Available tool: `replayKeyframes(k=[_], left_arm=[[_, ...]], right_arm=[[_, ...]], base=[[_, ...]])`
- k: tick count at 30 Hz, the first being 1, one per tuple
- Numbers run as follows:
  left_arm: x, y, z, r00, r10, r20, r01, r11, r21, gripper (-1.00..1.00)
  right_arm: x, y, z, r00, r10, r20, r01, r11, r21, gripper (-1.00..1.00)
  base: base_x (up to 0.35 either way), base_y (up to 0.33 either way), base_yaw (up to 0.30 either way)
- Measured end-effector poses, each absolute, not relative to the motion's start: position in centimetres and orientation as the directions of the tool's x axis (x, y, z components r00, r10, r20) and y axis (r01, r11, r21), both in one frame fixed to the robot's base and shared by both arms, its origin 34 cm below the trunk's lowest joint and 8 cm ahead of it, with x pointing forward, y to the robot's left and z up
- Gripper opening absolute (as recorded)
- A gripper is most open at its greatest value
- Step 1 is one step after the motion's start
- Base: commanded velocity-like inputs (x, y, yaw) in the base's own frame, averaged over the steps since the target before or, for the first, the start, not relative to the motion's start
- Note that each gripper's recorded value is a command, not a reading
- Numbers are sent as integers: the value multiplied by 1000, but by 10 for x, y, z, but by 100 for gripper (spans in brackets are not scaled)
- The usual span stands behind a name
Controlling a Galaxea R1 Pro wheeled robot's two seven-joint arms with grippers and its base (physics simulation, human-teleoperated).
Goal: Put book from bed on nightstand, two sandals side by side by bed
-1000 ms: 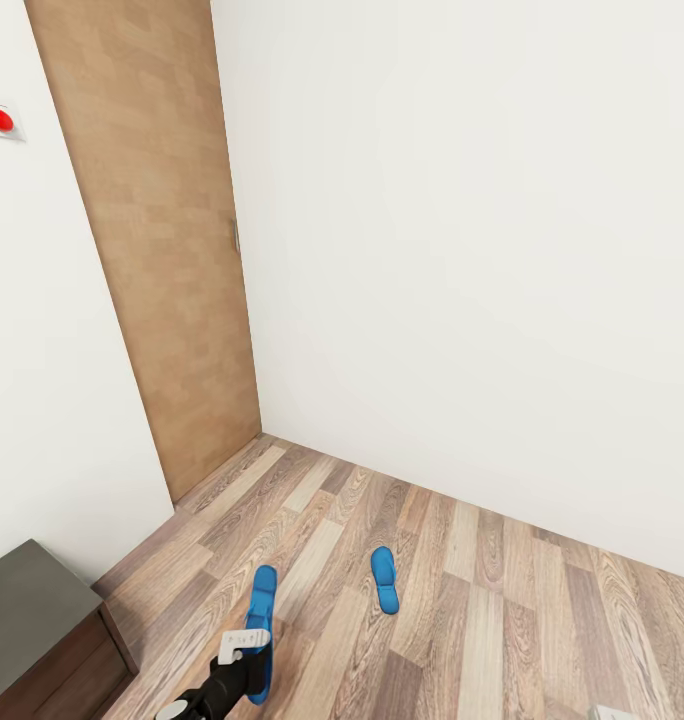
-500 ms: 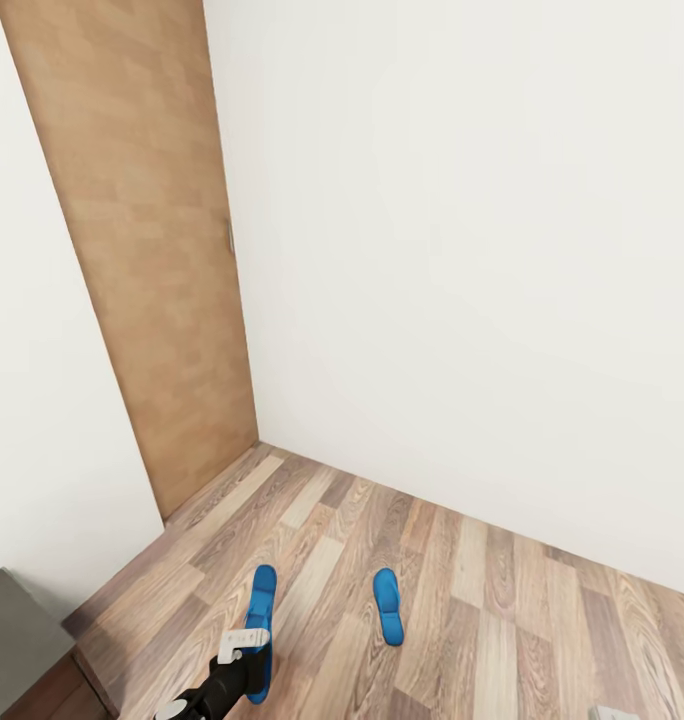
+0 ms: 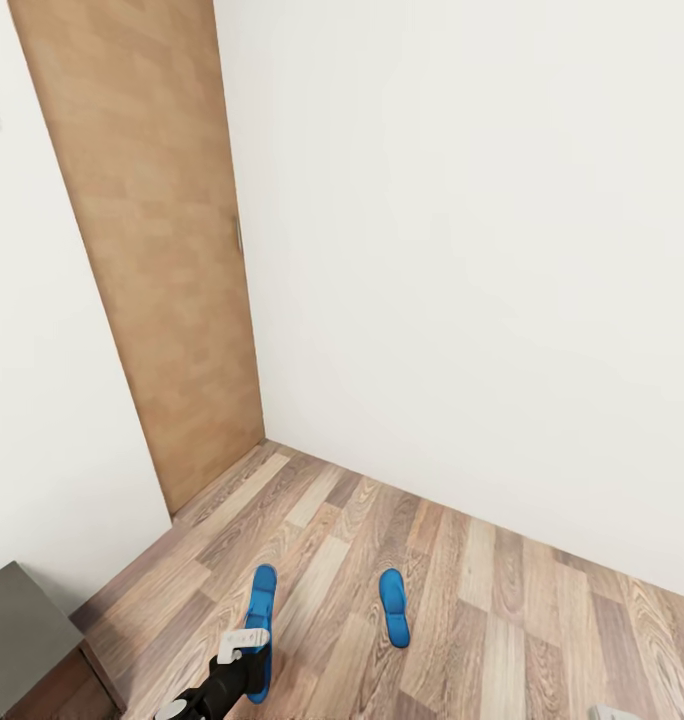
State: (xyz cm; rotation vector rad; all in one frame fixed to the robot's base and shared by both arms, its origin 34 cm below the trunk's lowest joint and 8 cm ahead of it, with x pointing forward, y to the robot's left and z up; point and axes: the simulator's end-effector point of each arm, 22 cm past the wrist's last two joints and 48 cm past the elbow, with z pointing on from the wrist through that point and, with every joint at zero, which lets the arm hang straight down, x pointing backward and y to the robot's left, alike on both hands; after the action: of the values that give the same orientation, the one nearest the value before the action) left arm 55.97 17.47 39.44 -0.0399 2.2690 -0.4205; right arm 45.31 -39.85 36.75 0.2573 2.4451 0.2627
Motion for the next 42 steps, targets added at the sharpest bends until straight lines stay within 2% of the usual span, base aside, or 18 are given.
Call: replayKeyframes(k=[16,21,29,35,42], left_arm=[[559,175,392,-675,-166,-719,103,944,-315,-100],[559,176,393,-674,-166,-720,103,944,-314,-100],[559,176,393,-674,-165,-720,103,944,-313,-100],[559,176,393,-674,-165,-720,103,944,-313,-100],[559,176,393,-673,-165,-721,103,944,-313,-100]], right_arm=[[451,-399,366,-769,248,-589,118,961,251,100],[451,-398,366,-769,248,-589,118,961,251,100],[451,-398,366,-769,248,-589,118,961,251,100],[451,-398,366,-769,248,-589,118,961,251,100],[451,-399,366,-768,250,-589,119,961,251,100]], base=[[2,0,36],[206,0,33],[267,0,229],[47,0,273],[23,0,54]])
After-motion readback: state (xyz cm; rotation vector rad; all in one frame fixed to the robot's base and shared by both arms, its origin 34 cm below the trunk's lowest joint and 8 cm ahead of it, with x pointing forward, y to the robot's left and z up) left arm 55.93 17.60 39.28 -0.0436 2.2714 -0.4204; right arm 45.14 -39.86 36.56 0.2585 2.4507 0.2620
